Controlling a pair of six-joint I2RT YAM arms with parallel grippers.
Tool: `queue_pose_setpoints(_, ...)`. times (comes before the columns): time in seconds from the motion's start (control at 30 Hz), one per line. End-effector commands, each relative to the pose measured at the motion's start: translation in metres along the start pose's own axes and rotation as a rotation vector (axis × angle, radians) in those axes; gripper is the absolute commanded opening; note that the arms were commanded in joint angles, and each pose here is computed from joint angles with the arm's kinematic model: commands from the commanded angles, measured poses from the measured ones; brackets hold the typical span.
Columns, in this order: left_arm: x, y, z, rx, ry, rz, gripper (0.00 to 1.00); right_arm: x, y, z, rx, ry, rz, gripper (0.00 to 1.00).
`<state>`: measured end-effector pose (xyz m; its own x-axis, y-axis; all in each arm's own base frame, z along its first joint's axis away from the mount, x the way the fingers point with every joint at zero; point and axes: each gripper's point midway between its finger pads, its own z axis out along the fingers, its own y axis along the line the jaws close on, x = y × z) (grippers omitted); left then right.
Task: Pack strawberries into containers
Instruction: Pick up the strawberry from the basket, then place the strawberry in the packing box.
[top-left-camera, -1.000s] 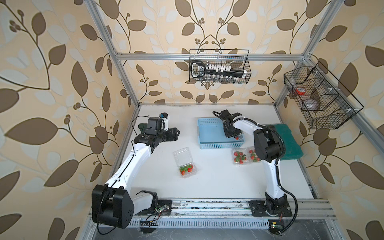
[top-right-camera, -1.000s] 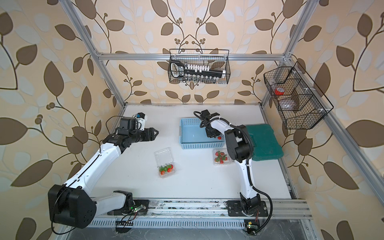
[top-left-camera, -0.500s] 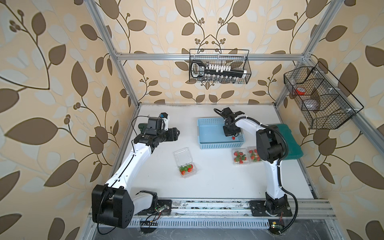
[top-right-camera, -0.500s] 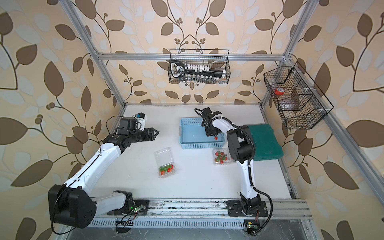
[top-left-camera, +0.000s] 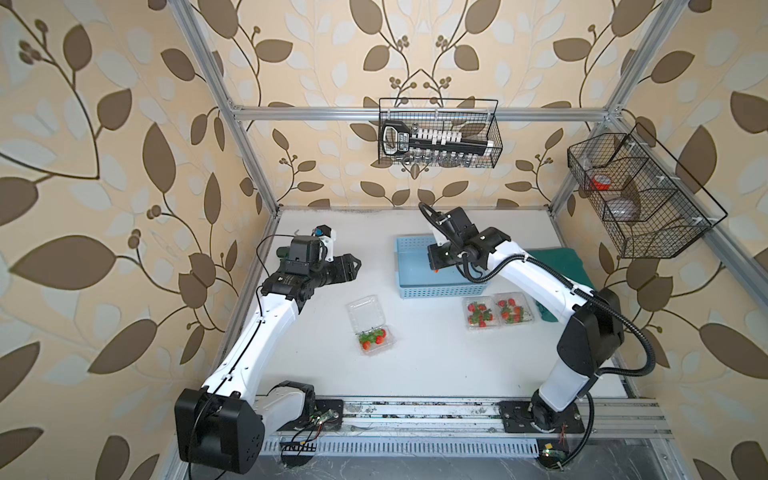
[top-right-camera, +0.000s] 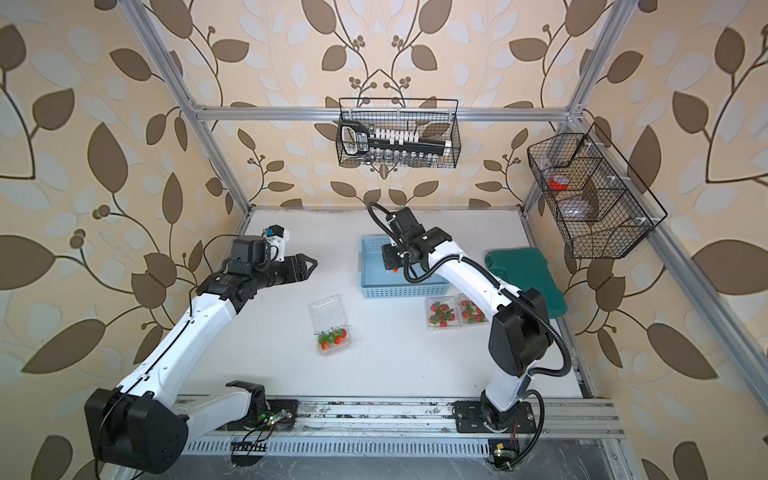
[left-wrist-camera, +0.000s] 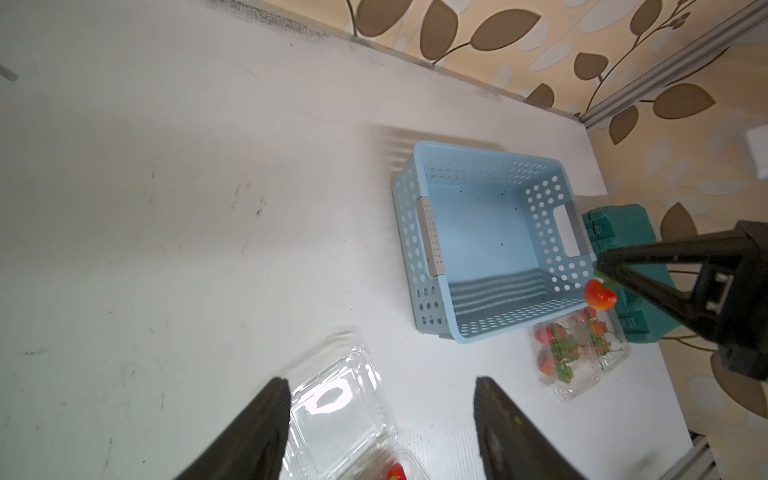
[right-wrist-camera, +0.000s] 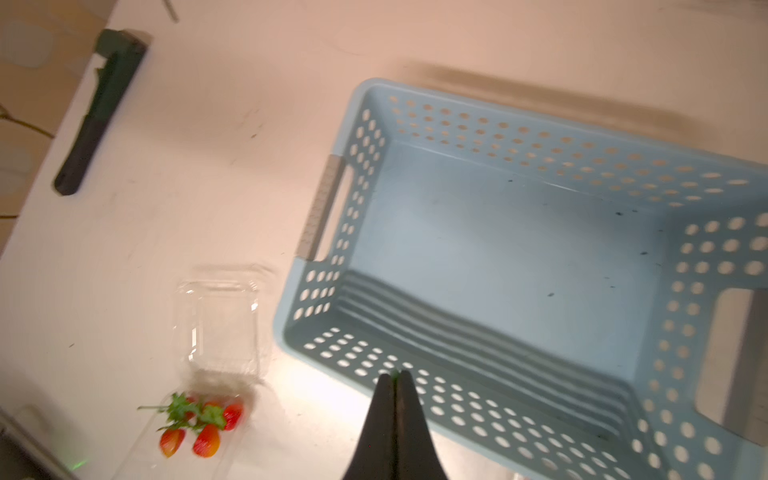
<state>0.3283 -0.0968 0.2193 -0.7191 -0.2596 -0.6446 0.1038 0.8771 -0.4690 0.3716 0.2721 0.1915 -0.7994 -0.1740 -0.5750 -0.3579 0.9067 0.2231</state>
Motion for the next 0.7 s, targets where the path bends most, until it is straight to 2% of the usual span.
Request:
queue_pose_setpoints(0.0, 0.016, 0.015, -0.002, -0.048, 0.018, -0.106, 0.73, 0.024, 0.063, 0.006, -0.199, 0.020, -0.005, 0.00)
queue_pose_setpoints(0.13, 0.030, 0.029, 0.003, -0.022, 0.045, -0.245, 0.73, 0.065, 0.123, 0.026, -0.331, 0.089, -0.038, 0.00)
queue_pose_setpoints(0.3, 0.032, 0.039, 0.003, -0.024, 0.041, -0.310, 0.74, 0.102, 0.162, 0.045, -0.383, 0.161, -0.083, 0.00)
queue_pose_setpoints(0.67, 0.051, 0.046, 0.018, 0.021, 0.067, -0.403, 0.74, 0.146, 0.163, 0.066, -0.319, 0.240, -0.136, 0.00)
